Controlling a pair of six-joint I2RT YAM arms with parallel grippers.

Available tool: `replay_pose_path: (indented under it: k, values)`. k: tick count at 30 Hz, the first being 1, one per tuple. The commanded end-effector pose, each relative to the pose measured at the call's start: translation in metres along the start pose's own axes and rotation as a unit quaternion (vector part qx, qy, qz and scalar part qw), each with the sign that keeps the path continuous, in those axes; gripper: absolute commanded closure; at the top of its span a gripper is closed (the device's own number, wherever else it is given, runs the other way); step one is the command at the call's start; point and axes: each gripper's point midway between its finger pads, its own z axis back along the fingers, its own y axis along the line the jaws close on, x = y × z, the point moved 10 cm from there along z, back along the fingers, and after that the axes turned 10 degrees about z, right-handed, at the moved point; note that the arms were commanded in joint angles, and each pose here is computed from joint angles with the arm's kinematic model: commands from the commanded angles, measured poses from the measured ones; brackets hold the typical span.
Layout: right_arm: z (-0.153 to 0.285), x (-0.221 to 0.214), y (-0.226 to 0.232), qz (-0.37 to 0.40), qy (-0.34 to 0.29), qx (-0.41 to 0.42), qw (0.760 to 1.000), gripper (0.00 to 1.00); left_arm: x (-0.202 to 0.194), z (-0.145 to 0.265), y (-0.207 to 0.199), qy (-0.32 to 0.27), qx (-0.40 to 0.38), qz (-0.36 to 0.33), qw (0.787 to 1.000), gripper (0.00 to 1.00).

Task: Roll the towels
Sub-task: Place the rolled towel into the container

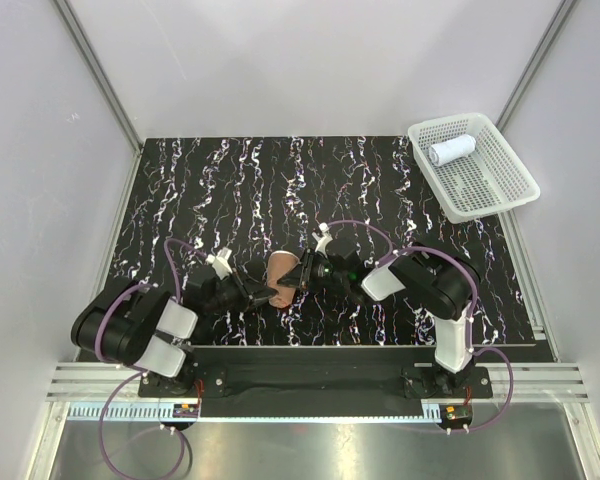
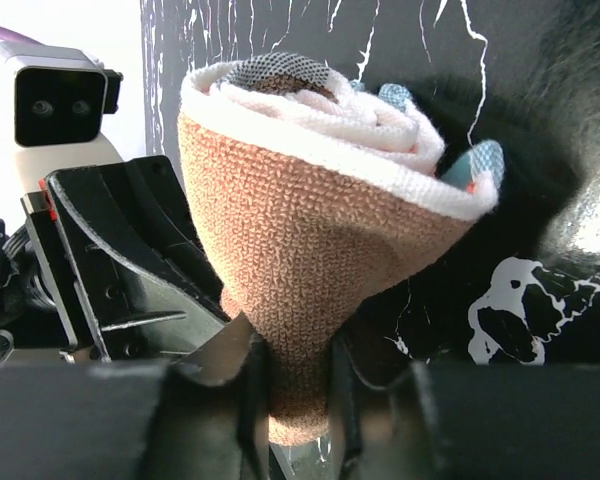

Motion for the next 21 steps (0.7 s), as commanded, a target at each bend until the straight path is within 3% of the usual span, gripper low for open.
replay_pose_path:
  k: [1, 3, 5, 6, 8, 9, 12, 20, 21]
  values:
    - [-0.006, 0.006, 0.005, 0.008, -0.023, -0.004, 1.000, 0.80, -0.006, 0.004, 0.012, 0.030, 0.049, -0.019, 0.998, 0.78]
    - [-0.005, 0.014, 0.015, 0.017, -0.029, 0.001, 0.999, 0.83, -0.006, 0.009, 0.006, 0.028, 0.062, -0.026, 0.997, 0.65]
    - [-0.001, 0.022, 0.017, 0.022, -0.032, -0.011, 0.999, 0.84, 0.001, 0.013, -0.018, 0.005, 0.044, -0.079, 0.996, 0.50]
    - [0.002, 0.026, 0.018, 0.024, -0.035, -0.012, 0.999, 0.84, -0.002, 0.019, -0.015, 0.010, 0.081, -0.070, 0.994, 0.43]
    - [0.013, 0.048, 0.023, 0.025, -0.057, -0.015, 0.998, 0.84, 0.005, 0.030, -0.045, -0.033, 0.061, -0.129, 0.989, 0.32]
    - [0.021, 0.061, 0.031, 0.031, -0.071, -0.008, 0.997, 0.84, 0.002, 0.037, -0.045, -0.034, 0.086, -0.127, 0.988, 0.25]
    - [0.046, 0.100, 0.039, 0.045, -0.110, -0.015, 0.993, 0.84, 0.003, 0.056, -0.070, -0.062, 0.090, -0.164, 0.980, 0.18]
    - [0.147, 0.230, 0.051, 0.096, -0.220, -0.085, 0.967, 0.84, -0.001, 0.092, -0.108, -0.098, 0.121, -0.202, 0.967, 0.16]
    - [0.168, 0.246, 0.037, 0.080, -0.241, -0.114, 0.960, 0.84, -0.001, 0.100, -0.119, -0.104, 0.123, -0.207, 0.965, 0.16]
